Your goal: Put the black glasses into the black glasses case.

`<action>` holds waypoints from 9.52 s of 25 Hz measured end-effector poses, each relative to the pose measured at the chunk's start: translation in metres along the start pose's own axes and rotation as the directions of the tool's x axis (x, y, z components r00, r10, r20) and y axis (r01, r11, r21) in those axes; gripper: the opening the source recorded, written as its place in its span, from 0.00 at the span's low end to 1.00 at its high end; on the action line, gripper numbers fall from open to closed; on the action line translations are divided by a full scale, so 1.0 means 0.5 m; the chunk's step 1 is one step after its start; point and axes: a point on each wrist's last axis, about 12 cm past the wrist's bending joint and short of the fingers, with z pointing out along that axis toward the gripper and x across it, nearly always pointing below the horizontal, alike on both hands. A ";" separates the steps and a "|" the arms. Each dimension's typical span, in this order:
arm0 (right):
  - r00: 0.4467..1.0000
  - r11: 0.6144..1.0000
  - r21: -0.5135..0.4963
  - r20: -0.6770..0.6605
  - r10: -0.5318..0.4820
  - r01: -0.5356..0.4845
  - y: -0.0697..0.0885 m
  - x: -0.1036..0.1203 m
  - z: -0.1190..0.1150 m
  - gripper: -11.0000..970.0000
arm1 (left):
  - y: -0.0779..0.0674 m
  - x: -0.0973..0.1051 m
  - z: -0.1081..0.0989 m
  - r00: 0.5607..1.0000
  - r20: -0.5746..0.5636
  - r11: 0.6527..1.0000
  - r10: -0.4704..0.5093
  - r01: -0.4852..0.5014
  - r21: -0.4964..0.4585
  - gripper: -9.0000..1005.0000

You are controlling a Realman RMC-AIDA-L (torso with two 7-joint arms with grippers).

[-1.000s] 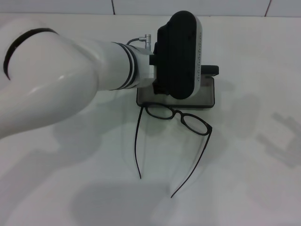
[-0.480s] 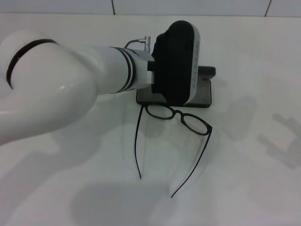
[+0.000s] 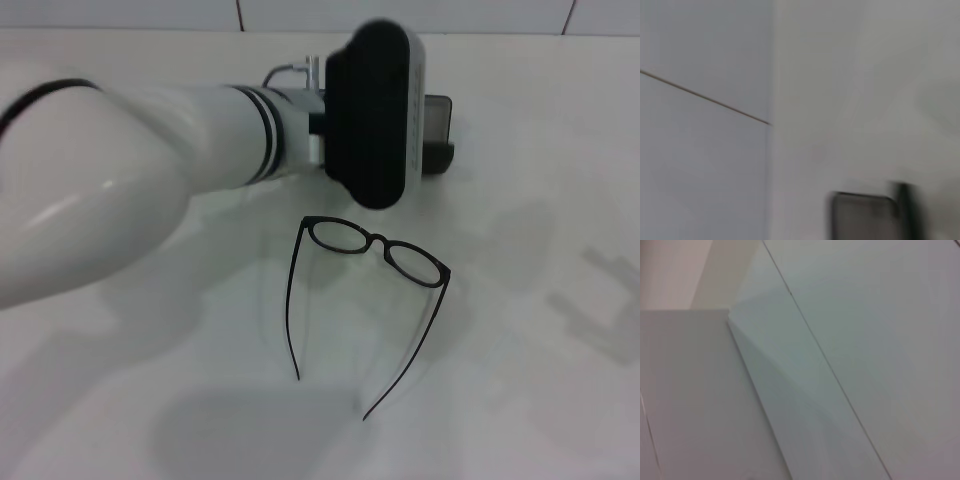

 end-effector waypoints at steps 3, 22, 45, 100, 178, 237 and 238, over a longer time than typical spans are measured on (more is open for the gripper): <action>1.000 1.000 -0.008 -0.022 0.005 -0.005 -0.003 0.003 0.005 0.90 | 0.019 -0.004 -0.039 0.998 0.042 0.996 -0.047 0.050 -0.077 0.39; 0.998 0.999 -0.017 -0.047 0.036 -0.037 -0.005 0.020 0.021 0.90 | -0.015 0.071 0.065 0.996 -0.048 0.996 -0.072 0.070 -0.049 0.19; 0.998 0.999 0.002 -0.057 0.033 -0.033 -0.016 0.025 0.033 0.90 | -0.022 0.076 0.076 0.995 -0.093 0.999 -0.030 0.032 0.014 0.01; 0.778 0.984 -0.109 -0.627 0.045 -0.144 -0.114 -0.113 0.222 0.79 | 0.064 0.032 -0.109 0.816 0.321 0.865 -0.481 0.502 0.021 0.01; 0.237 0.926 -0.360 -0.895 -0.377 0.114 -0.008 0.046 0.639 0.05 | -0.260 0.323 -0.170 0.103 0.499 0.397 -0.861 0.749 0.530 0.04; 0.864 0.882 -0.463 -0.477 -0.159 -0.093 -0.021 -0.016 0.472 0.06 | -0.164 0.182 -0.119 -0.087 0.651 0.531 -0.754 0.504 0.681 0.03; 0.864 0.880 -0.465 -0.477 -0.160 -0.094 -0.020 -0.017 0.473 0.06 | -0.164 0.182 -0.119 -0.085 0.653 0.533 -0.752 0.505 0.679 0.03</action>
